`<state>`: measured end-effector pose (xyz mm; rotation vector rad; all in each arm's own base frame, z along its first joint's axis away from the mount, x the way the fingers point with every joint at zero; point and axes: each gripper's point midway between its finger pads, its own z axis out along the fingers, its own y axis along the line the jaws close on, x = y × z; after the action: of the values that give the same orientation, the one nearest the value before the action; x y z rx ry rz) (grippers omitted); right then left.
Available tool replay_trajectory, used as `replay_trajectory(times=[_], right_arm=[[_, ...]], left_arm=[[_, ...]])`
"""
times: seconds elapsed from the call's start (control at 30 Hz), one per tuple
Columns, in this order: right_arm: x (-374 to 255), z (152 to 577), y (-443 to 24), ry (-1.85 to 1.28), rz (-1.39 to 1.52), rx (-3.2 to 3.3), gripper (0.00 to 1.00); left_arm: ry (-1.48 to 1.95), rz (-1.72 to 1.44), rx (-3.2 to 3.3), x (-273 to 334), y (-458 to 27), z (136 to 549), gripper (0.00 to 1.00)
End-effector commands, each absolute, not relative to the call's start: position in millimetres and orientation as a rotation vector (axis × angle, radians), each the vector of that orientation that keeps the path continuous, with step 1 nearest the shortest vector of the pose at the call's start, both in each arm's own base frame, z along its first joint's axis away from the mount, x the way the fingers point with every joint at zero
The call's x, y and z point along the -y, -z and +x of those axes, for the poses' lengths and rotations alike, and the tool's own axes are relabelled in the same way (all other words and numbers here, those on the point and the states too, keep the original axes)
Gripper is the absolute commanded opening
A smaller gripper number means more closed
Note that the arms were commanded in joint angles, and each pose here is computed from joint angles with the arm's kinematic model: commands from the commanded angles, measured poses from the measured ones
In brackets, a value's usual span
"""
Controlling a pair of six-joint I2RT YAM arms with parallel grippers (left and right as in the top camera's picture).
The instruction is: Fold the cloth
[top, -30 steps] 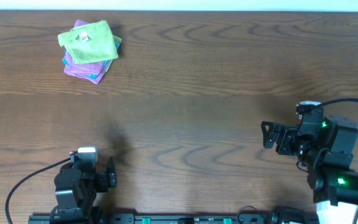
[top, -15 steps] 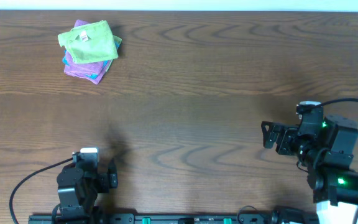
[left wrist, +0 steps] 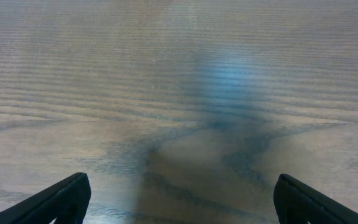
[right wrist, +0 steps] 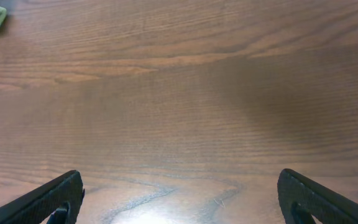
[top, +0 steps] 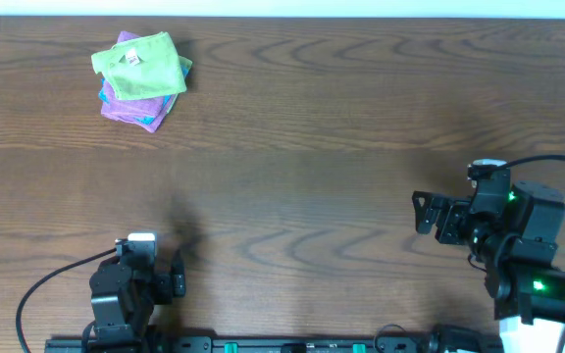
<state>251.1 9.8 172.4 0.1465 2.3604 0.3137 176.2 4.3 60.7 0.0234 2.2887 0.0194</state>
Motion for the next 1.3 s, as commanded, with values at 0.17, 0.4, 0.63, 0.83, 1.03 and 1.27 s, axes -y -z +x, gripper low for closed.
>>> replay_trajectory(times=[0.17,0.4,0.63,0.83,1.03,1.27], right_arm=[[-9,251,-172,-0.323,0.163,-2.359,0.99],[-9,232,-162,-0.313,0.191,-2.43,0.99],[0,213,-168,-0.212,0.193,-2.402,0.99],[-3,205,-166,-0.117,0.0,-2.305,0.99],[-11,198,-151,-0.066,-0.159,-2.197,0.99],[-19,193,-134,-0.038,-0.264,-2.13,0.99]], left_arm=[[-0.028,0.046,-2.317,-4,-49,173,0.95],[-0.028,0.046,-2.317,-4,-49,173,0.95],[-0.028,0.046,-2.317,-4,-49,173,0.95],[-0.028,0.046,-2.317,-4,-49,173,0.95],[-0.028,0.046,-2.317,-4,-49,173,0.95],[-0.028,0.046,-2.317,-4,-49,173,0.95]])
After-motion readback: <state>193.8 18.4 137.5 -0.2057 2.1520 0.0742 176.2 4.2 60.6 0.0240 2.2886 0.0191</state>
